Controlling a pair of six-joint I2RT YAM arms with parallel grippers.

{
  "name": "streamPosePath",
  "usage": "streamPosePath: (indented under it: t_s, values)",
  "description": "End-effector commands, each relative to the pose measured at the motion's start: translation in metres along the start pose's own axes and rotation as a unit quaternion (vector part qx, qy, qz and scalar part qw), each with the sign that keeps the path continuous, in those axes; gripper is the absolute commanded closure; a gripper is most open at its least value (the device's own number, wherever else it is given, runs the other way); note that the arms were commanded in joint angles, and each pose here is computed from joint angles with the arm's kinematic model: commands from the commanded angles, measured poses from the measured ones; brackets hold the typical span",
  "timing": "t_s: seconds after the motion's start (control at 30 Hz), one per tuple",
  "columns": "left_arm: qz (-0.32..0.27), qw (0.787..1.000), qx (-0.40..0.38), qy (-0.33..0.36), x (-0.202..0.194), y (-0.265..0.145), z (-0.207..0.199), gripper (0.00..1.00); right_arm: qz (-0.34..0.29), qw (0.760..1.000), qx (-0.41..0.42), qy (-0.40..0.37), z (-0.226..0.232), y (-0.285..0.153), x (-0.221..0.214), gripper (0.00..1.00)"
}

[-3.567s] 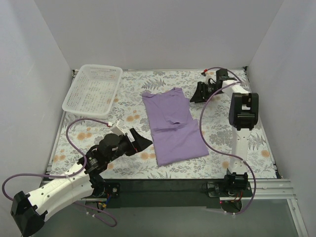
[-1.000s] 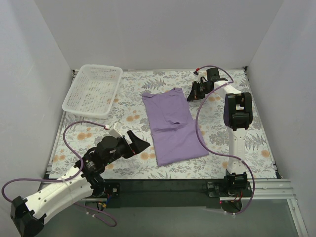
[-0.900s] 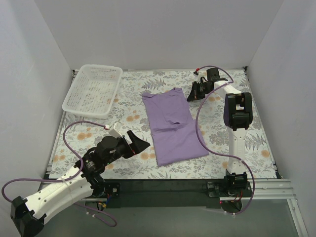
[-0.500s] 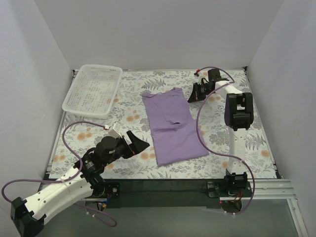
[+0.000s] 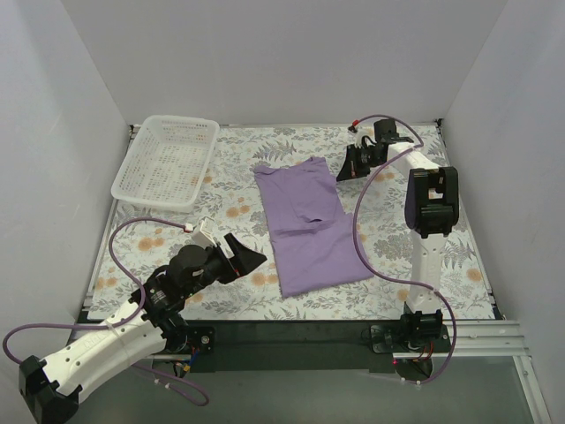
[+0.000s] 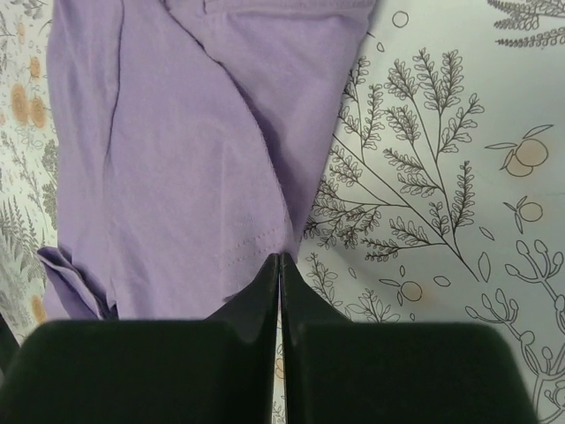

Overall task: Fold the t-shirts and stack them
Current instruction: Fold the tshirt

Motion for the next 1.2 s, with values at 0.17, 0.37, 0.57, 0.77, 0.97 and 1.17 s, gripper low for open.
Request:
streamPosePath:
  t_s: [0.17, 0.37, 0.57, 0.77, 0.97, 1.17]
  values:
    - [-0.012, 1.0, 0.001, 0.003, 0.004, -0.001, -0.002, 0.13, -0.038, 0.998, 0.015, -0.039, 0.019, -0.019, 0.028, 0.99]
    - [-0.011, 1.0, 0.0, 0.003, 0.004, -0.002, -0.003, 0.13, -0.044, 0.997, 0.022, -0.061, 0.032, -0.015, 0.04, 0.99]
    - [-0.009, 1.0, 0.002, 0.003, 0.004, -0.002, -0.003, 0.13, -0.047, 0.995, 0.022, -0.079, 0.045, -0.013, 0.048, 0.99]
    - [-0.009, 1.0, 0.002, 0.002, 0.004, -0.002, -0.003, 0.13, -0.029, 0.995, 0.033, -0.088, 0.057, -0.002, 0.037, 0.99]
    - [-0.009, 1.0, -0.001, 0.002, 0.003, -0.003, -0.002, 0.13, -0.011, 0.993, 0.041, -0.114, 0.079, 0.012, 0.029, 0.99]
    - [-0.005, 1.0, -0.001, 0.001, 0.002, -0.003, -0.001, 0.13, 0.024, 0.986, 0.047, -0.16, 0.113, 0.036, 0.013, 0.99]
Point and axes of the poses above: each gripper's point midway between its finger pads, its own y axis out along the fingers, its own z axis along the line the jaws close on, x = y × z, the point moved 8 cm from there along -y, back along the fingers, and after that the axes turned 5 degrees about -y, right-handed, at the moved point
